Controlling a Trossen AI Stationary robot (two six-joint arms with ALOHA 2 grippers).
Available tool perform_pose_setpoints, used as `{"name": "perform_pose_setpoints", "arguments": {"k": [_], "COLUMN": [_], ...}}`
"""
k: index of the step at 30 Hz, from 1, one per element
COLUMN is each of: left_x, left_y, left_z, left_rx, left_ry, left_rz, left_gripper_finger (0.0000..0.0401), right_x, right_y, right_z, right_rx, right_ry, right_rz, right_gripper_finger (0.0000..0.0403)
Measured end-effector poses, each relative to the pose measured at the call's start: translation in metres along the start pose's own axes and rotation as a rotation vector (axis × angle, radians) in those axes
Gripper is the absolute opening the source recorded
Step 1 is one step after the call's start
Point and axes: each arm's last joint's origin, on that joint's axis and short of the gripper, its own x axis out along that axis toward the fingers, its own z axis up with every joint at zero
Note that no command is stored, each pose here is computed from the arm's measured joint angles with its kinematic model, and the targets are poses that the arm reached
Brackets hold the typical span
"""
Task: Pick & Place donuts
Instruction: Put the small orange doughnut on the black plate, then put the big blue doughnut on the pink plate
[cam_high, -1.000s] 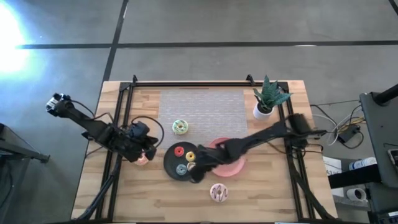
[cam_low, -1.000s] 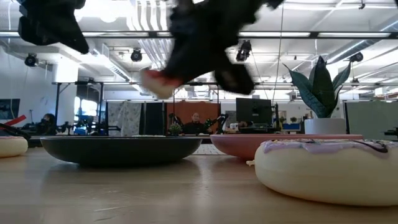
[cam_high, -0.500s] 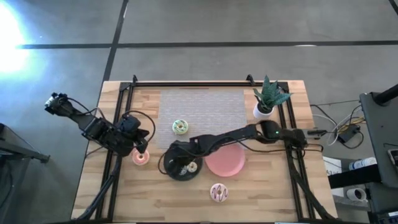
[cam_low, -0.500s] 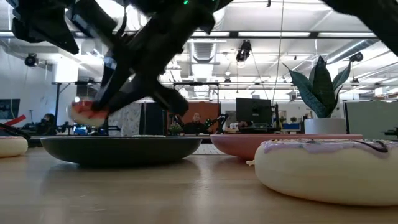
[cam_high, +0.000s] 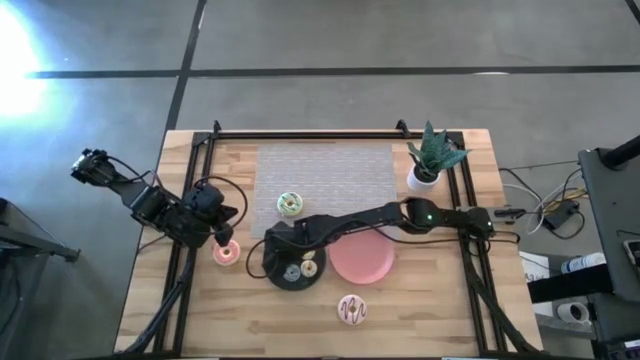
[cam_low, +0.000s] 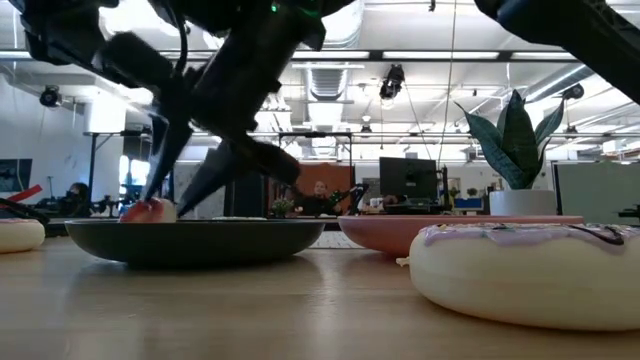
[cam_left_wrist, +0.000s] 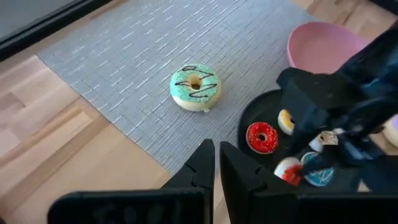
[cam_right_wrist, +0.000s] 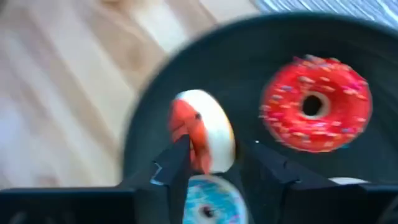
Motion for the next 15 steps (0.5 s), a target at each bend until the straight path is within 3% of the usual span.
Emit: {"name": "perform_pose_setpoints", "arguments": {"k": [9,15], "left_x": [0.0,0.001], "left_y": [0.003,0.003], "left_z": [-0.001,-0.002], "left_rx": [0.019,0.019], "left_ry": [0.006,-0.001], "left_rz": [0.016,0.024], "left_gripper_finger": [0.0,0.0], "right_x": [-0.015,-0.046], "right_y": [0.004,0.001], "right_z": [0.002,0.003], "right_rx": [-0.112,-0.165], "right_ry": [-0.021,-0.056], "right_rz": [-0.043,-0.178], "right_gripper_finger": [0.0179,0.0182]}}
